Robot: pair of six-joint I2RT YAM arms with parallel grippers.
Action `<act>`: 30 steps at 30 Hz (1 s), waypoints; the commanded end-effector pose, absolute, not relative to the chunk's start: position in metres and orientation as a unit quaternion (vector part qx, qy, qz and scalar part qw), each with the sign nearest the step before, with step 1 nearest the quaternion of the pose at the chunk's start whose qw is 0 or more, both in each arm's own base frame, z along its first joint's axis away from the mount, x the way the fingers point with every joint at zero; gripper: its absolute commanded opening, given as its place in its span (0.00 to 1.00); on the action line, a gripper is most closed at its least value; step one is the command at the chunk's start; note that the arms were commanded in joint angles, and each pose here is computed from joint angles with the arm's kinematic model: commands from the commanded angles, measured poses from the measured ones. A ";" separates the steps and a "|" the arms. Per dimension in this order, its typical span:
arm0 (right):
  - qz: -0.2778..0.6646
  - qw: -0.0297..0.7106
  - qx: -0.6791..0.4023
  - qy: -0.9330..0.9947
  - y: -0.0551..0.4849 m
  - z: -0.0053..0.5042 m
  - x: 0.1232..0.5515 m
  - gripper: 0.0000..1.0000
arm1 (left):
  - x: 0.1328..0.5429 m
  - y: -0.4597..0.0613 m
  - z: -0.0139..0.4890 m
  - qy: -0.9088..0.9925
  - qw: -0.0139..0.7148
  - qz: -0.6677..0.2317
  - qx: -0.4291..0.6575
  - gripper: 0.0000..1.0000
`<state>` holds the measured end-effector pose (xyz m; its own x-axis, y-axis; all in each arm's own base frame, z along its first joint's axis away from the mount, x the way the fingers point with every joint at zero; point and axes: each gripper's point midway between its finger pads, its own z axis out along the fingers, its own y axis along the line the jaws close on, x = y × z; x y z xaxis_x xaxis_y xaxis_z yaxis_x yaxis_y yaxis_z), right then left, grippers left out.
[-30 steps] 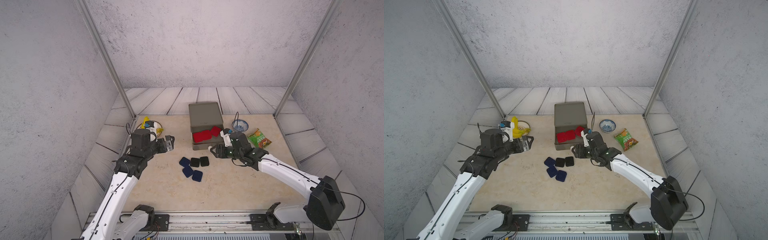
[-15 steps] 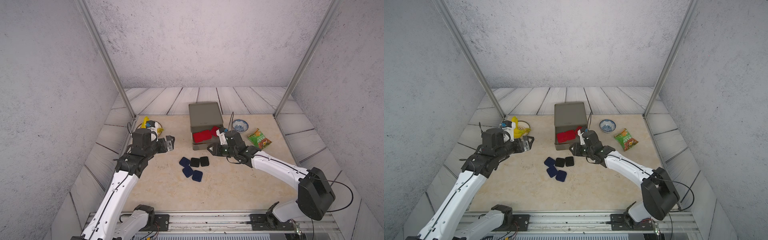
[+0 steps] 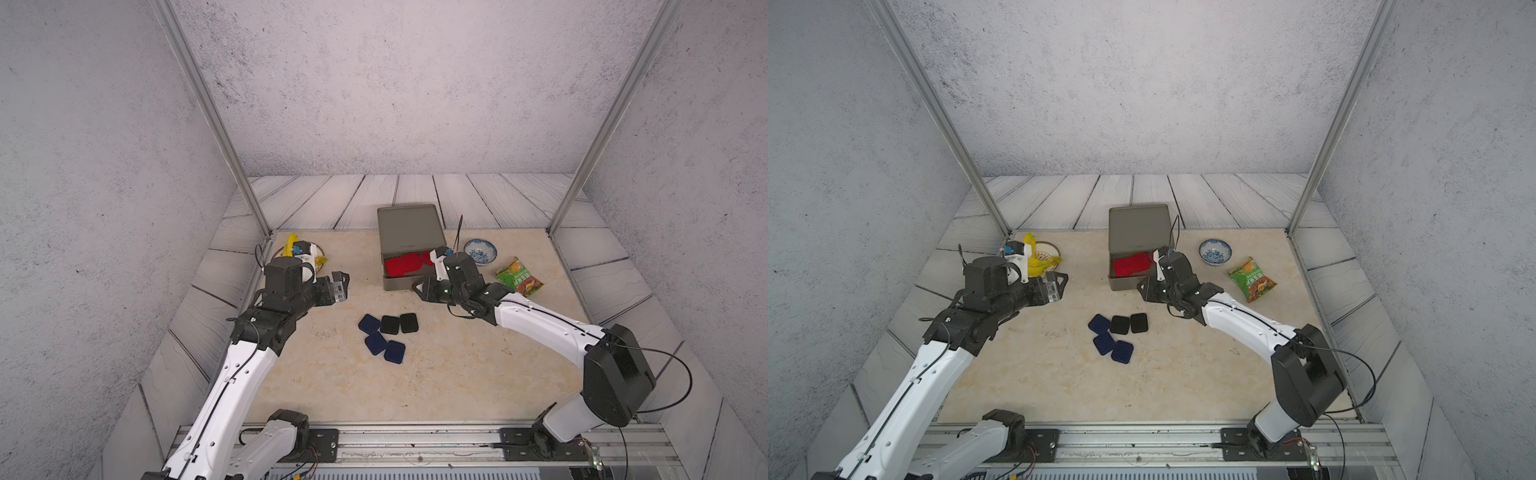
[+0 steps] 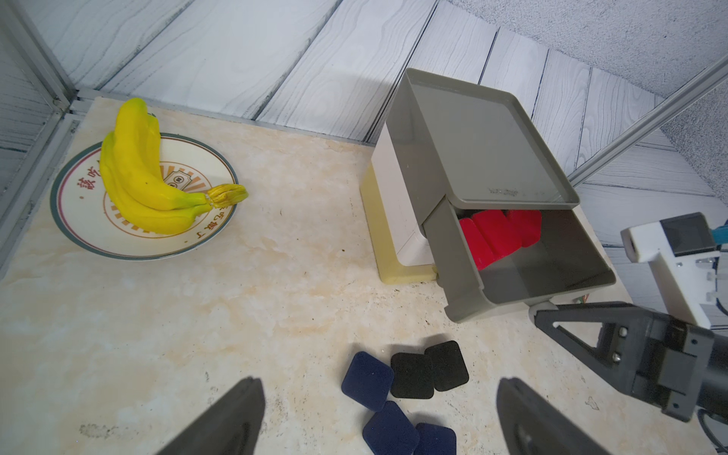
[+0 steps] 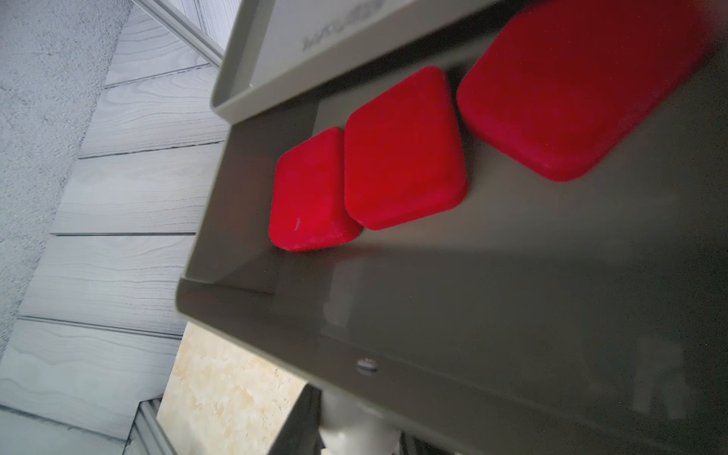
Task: Place the brooch boxes into the drawer by color
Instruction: Close the drawer in the storage box.
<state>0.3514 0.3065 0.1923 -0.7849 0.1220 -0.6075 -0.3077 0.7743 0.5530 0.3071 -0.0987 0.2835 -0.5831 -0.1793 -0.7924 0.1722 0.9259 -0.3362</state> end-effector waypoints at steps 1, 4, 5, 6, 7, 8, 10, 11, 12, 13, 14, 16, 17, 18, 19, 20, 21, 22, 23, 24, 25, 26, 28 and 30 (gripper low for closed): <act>0.321 0.389 -0.060 0.861 0.306 0.226 0.378 0.17 | 0.308 -0.101 0.283 0.867 0.461 -0.189 0.009 0.98; 0.312 0.402 -0.070 0.858 0.308 0.232 0.390 0.20 | 0.308 -0.100 0.281 0.868 0.460 -0.186 0.009 0.98; 0.307 0.402 -0.073 0.859 0.309 0.231 0.395 0.20 | 0.308 -0.100 0.281 0.868 0.460 -0.186 0.009 0.98; 0.304 0.404 -0.075 0.860 0.310 0.231 0.399 0.21 | 0.308 -0.100 0.279 0.869 0.459 -0.186 0.009 0.98; 0.301 0.406 -0.076 0.860 0.311 0.230 0.404 0.22 | 0.309 -0.100 0.278 0.869 0.458 -0.186 0.009 0.98; 0.298 0.408 -0.077 0.860 0.312 0.228 0.409 0.22 | 0.309 -0.100 0.278 0.869 0.459 -0.185 0.009 0.98; 0.292 0.409 -0.079 0.861 0.313 0.223 0.419 0.22 | 0.310 -0.101 0.277 0.870 0.457 -0.185 0.010 0.98; 0.288 0.410 -0.080 0.862 0.313 0.219 0.424 0.23 | 0.310 -0.101 0.276 0.870 0.456 -0.185 0.011 0.98; 0.285 0.412 -0.080 0.862 0.314 0.217 0.427 0.23 | 0.310 -0.101 0.275 0.871 0.455 -0.184 0.011 0.98; 0.282 0.414 -0.080 0.862 0.314 0.215 0.432 0.23 | 0.311 -0.100 0.275 0.871 0.456 -0.183 0.011 0.98; 0.280 0.416 -0.081 0.861 0.314 0.214 0.435 0.23 | 0.311 -0.100 0.275 0.871 0.456 -0.182 0.012 0.98; 0.276 0.421 -0.083 0.860 0.314 0.212 0.442 0.24 | 0.311 -0.100 0.275 0.871 0.457 -0.181 0.012 0.98; 0.274 0.424 -0.084 0.859 0.315 0.211 0.445 0.26 | 0.311 -0.100 0.275 0.871 0.457 -0.182 0.011 0.98; 0.272 0.425 -0.087 0.859 0.316 0.211 0.447 0.27 | 0.311 -0.100 0.274 0.870 0.457 -0.182 0.011 0.98; 0.269 0.427 -0.087 0.859 0.317 0.211 0.449 0.28 | 0.311 -0.101 0.273 0.871 0.456 -0.184 0.010 0.98; 0.268 0.428 -0.089 0.859 0.318 0.210 0.451 0.29 | 0.311 -0.101 0.273 0.871 0.455 -0.185 0.011 0.98; 0.266 0.428 -0.089 0.859 0.317 0.209 0.453 0.30 | 0.311 -0.101 0.273 0.871 0.455 -0.185 0.011 0.98; 0.265 0.429 -0.090 0.859 0.317 0.209 0.454 0.32 | 0.311 -0.100 0.273 0.871 0.456 -0.184 0.010 0.98; 0.262 0.428 -0.090 0.860 0.317 0.206 0.454 0.35 | 0.311 -0.101 0.274 0.870 0.456 -0.185 0.011 0.98; 0.261 0.429 -0.091 0.860 0.317 0.206 0.455 0.37 | 0.311 -0.101 0.273 0.871 0.455 -0.185 0.011 0.98; 0.259 0.430 -0.092 0.860 0.317 0.205 0.455 0.39 | 0.311 -0.101 0.274 0.870 0.457 -0.184 0.011 0.98; 0.256 0.429 -0.092 0.861 0.316 0.202 0.456 0.41 | 0.311 -0.100 0.274 0.870 0.457 -0.184 0.011 0.98; 0.253 0.432 -0.093 0.861 0.315 0.200 0.457 0.46 | 0.311 -0.101 0.273 0.871 0.456 -0.184 0.011 0.98; 0.248 0.435 -0.095 0.860 0.314 0.197 0.458 0.48 | 0.311 -0.100 0.273 0.871 0.457 -0.182 0.012 0.98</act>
